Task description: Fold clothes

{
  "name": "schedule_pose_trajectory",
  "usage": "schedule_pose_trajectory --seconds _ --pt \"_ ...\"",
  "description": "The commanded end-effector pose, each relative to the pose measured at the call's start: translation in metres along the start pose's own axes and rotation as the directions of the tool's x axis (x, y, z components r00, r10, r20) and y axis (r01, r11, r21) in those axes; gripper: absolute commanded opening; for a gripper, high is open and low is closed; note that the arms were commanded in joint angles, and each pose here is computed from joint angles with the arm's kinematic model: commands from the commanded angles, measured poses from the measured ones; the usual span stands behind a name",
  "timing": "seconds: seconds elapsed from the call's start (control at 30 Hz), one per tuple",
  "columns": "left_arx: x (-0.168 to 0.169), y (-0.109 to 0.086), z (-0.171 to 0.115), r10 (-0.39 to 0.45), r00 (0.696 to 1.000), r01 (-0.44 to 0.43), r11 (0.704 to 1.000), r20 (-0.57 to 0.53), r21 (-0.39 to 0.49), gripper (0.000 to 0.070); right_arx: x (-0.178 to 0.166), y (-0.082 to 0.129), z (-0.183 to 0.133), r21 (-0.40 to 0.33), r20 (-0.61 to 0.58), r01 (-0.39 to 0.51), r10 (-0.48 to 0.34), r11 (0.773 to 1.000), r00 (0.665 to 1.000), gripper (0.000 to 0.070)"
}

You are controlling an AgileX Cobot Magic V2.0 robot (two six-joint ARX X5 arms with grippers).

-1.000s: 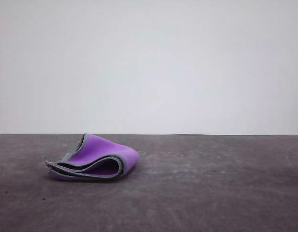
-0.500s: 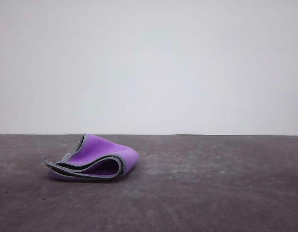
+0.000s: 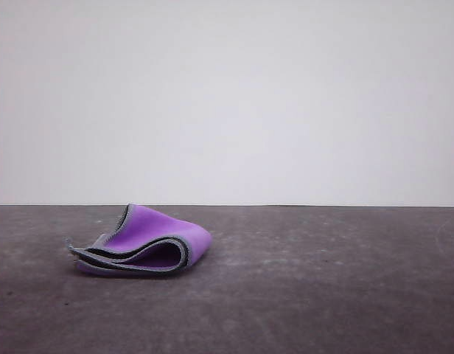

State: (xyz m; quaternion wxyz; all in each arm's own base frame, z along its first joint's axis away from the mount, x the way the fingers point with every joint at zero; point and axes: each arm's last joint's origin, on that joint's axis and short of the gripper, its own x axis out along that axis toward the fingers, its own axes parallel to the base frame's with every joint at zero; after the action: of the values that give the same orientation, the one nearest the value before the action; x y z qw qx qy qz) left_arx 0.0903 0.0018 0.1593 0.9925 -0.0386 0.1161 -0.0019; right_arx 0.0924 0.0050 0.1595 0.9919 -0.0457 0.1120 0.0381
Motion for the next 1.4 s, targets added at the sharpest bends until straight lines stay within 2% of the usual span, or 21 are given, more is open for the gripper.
schedule_pose_trajectory --seconds 0.0,0.17,0.3,1.37 --pt "0.0023 0.0007 -0.007 0.005 1.0 -0.005 1.0 -0.029 0.001 0.0001 0.0009 0.0006 -0.0032 0.01 0.013 -0.011 0.01 1.0 1.0 0.0" --pt "0.0023 0.0007 -0.007 0.005 1.0 -0.005 1.0 -0.028 0.001 0.0001 0.003 0.001 -0.007 0.011 0.025 -0.015 0.014 1.0 1.0 0.0" --pt "0.0023 0.0007 -0.007 0.004 1.0 -0.004 1.0 -0.028 0.001 0.0001 0.0031 0.001 -0.0065 0.044 0.032 -0.017 0.015 0.999 0.999 0.0" --pt "0.0023 0.0007 -0.0069 0.005 1.0 -0.005 1.0 -0.028 0.001 0.0001 0.003 0.0008 -0.0055 0.045 0.042 -0.014 0.012 0.999 0.999 0.0"
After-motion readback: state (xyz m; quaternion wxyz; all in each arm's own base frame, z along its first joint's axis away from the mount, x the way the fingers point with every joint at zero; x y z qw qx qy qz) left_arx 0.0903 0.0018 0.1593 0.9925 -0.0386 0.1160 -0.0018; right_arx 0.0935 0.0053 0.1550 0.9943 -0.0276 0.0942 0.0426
